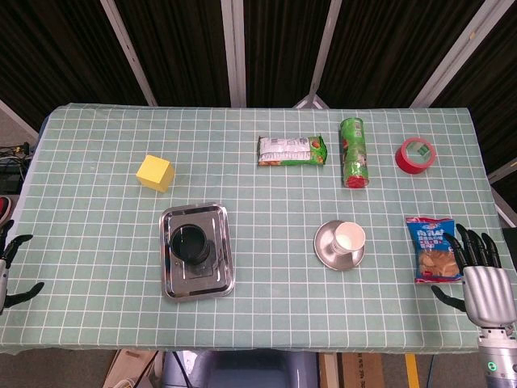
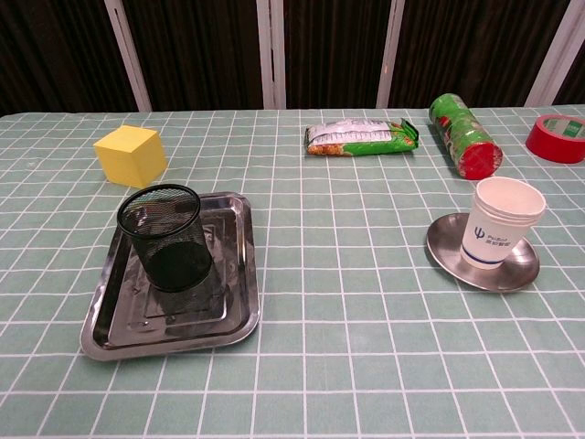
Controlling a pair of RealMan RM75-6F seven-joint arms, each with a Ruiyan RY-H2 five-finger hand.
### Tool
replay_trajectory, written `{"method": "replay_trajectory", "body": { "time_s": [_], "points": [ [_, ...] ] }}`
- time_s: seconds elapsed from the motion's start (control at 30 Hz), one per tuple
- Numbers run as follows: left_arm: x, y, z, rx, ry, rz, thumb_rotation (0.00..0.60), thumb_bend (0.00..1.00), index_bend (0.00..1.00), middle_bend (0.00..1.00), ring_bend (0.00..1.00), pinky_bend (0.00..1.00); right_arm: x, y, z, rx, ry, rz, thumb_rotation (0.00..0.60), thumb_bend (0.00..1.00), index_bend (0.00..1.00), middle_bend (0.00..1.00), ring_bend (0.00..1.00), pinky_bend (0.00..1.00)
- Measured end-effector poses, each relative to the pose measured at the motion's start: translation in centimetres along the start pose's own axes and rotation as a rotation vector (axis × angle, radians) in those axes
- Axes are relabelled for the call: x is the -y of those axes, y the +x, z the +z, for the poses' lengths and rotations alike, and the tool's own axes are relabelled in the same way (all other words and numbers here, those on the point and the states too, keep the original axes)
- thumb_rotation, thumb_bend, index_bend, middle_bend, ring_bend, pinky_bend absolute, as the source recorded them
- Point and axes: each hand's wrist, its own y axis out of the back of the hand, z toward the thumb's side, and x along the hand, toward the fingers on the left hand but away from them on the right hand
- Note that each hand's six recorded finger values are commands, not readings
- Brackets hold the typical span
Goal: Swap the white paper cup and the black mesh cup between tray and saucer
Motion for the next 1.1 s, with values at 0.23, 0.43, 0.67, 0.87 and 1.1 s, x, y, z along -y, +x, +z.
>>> {"method": "replay_trajectory", "body": {
  "time_s": [0.23, 0.43, 0.67, 0.87, 1.1],
  "points": [
    [-0.5, -0.7, 0.6, 0.029, -0.007, 0.018, 0.6, 0.2, 0.21, 0.0, 0.0, 0.08, -0.5, 0.3, 0.3, -0.006, -0.016, -0.014, 0.6, 0.09, 0.14, 0.05, 0.06, 0.05],
    [-1.0, -1.3, 1.0, 0.062, -0.037, 0.041, 0.6, 0.2, 0.21, 0.0, 0.0, 0.08, -0.2, 0.5, 0.0, 0.003, -0.013, 0.01, 0.6, 0.09, 0.13, 0.05, 0.06, 0.05],
    [-1.0, -1.6, 1.4, 0.079, -0.04, 0.04, 0.6, 0.2, 0.17, 0.0, 0.0, 0.08, 0.2, 0.8, 0.5, -0.016, -0.032, 0.052, 0.6, 0.09, 0.05, 0.04, 0.01, 0.03],
    [-0.7, -1.4, 1.6, 0.096, -0.056, 0.034, 0.6, 0.2, 0.12, 0.0, 0.0, 0.08, 1.4, -0.1, 2.1, -0.074, -0.08, 0.123, 0.6, 0.09, 0.0, 0.02, 0.0, 0.0],
    [-0.8, -1.3, 1.4, 0.084, -0.033, 0.041, 0.6, 0.2, 0.12, 0.0, 0.0, 0.08, 2.6, -2.7, 6.4, -0.169, -0.063, 0.199, 0.6, 0.09, 0.0, 0.02, 0.0, 0.0]
  ]
}}
